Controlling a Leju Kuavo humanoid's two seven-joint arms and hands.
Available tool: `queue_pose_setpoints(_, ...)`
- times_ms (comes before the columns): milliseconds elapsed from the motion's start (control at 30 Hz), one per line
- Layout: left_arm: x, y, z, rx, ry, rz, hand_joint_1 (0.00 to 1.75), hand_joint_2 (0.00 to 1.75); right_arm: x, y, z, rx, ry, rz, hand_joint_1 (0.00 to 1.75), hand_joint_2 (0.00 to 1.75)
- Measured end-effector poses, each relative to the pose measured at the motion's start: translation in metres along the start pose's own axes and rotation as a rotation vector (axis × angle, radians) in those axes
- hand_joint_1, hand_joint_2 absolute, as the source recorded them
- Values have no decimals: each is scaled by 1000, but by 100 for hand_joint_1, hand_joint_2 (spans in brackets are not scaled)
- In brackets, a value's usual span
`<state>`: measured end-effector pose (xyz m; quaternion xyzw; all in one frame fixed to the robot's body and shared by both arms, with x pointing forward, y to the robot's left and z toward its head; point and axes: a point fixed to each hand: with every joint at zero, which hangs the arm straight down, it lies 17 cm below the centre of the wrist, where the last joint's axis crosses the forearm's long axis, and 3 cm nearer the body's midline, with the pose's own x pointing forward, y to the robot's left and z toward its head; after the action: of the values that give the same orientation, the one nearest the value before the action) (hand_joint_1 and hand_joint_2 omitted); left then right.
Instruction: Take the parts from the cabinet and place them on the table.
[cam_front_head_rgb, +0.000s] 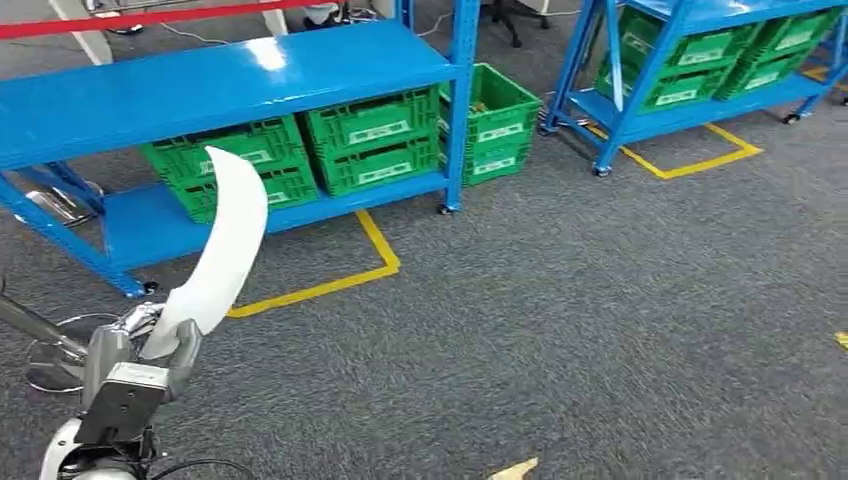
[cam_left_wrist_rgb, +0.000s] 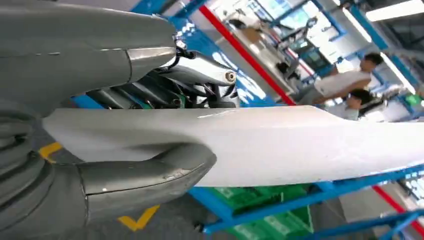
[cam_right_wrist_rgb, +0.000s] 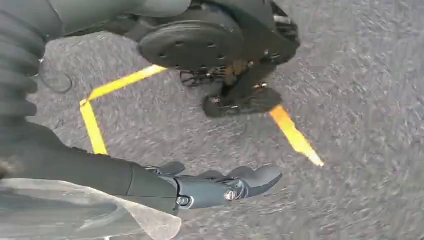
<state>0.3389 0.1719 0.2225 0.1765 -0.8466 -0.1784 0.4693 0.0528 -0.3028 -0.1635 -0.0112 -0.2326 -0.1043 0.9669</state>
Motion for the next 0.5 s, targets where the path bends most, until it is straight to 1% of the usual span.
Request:
queue_pose_setpoints(167,-5,1,1,6,21,-5,175,175,-4,-2,0,-5,8,5,0,175)
queue_pose_setpoints(267,-7,5,0,22,22,-12,175,175,1,-2,-2,-5,-1,5,0,175)
queue_pose_setpoints(400,-6,11,-3,44,14,-30,175,175,-6,-4,0,-7,12,11,0,175)
queue_pose_setpoints(500,-8,13,-2,52,18,-37,175,175,-3,-4,-1,-7,6,12,0,175)
